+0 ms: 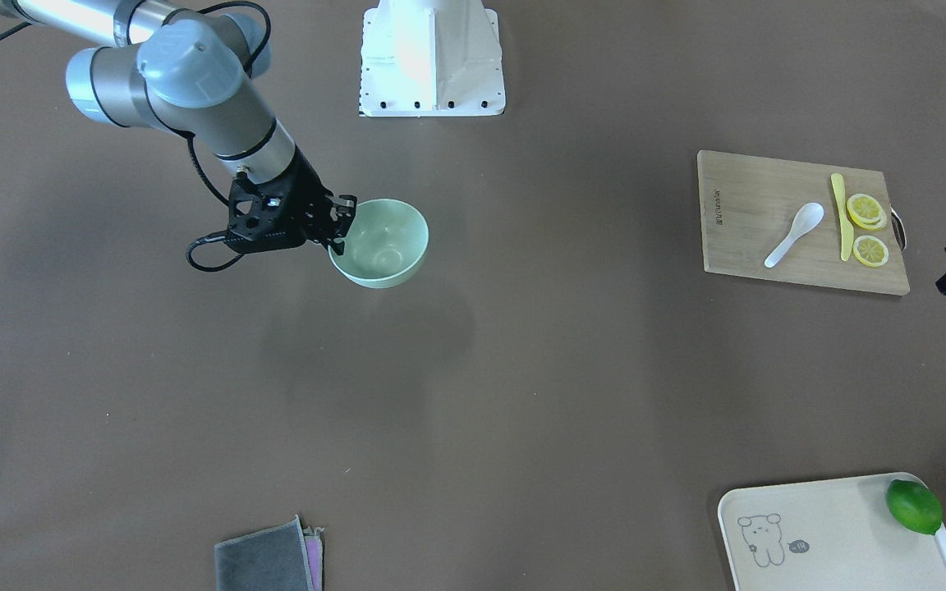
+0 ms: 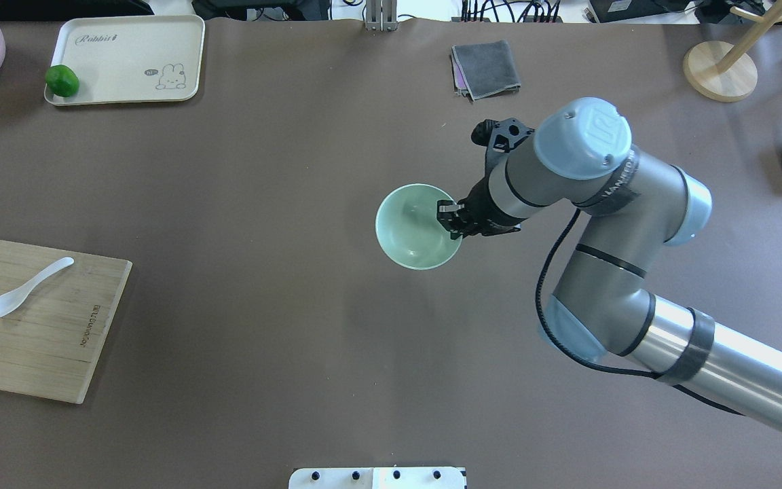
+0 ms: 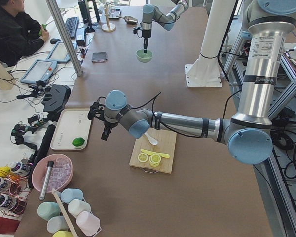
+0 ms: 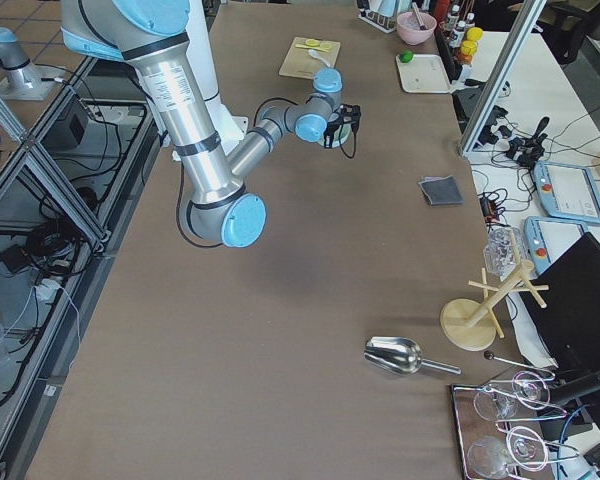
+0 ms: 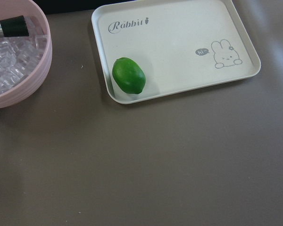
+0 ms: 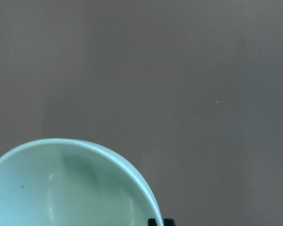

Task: Place spoon in bowl
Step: 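Grip the bowl rim with the right gripper and drag it toward the table center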

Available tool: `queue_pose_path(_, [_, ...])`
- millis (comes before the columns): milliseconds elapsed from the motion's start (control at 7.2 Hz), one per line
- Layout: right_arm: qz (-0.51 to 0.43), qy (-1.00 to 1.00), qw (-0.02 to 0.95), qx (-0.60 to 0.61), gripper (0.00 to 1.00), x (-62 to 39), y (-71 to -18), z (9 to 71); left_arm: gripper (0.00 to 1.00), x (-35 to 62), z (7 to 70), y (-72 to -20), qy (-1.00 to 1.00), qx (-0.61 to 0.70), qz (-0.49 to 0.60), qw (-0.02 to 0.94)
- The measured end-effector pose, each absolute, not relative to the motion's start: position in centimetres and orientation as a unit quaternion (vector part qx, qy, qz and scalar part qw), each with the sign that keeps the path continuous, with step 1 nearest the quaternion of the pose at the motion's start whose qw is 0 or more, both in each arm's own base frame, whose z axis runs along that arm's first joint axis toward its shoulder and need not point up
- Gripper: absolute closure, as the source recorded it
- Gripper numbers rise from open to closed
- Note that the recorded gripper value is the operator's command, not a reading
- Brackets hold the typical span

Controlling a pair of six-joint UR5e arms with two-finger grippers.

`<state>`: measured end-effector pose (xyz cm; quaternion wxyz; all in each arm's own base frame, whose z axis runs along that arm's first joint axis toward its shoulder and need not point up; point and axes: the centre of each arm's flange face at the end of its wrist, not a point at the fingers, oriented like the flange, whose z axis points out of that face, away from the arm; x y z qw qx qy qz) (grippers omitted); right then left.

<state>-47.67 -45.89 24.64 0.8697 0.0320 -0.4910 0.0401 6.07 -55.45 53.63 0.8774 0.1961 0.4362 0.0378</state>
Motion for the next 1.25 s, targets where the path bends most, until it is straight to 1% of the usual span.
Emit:
queue_pose_path(556, [0.04,-0.473,0.879,0.042,1.0,-55.2,-48.7,21.4,0.03,8.6,53.1,-55.2,0.443,0.191,0.055,0.874])
queue_pose_path(972, [0.034,-0.46,0.886,0.047,1.0,-57.7,-47.9,21.7,0.03,11.9,51.9,-54.5,0.453,0.184,0.083,0.868])
queue_pose_path(1111, [0.032,-0.457,0.888,0.046,0.63,-58.2,-47.8,22.0,0.03,12.8,51.1,-54.1,0.462,0.18,0.086,0.864])
queue_pose_path(1250, [0.031,-0.453,0.89,0.046,0.5,-58.6,-47.9,22.3,0.02,13.2,50.5,-53.7,0.471,0.176,0.087,0.86])
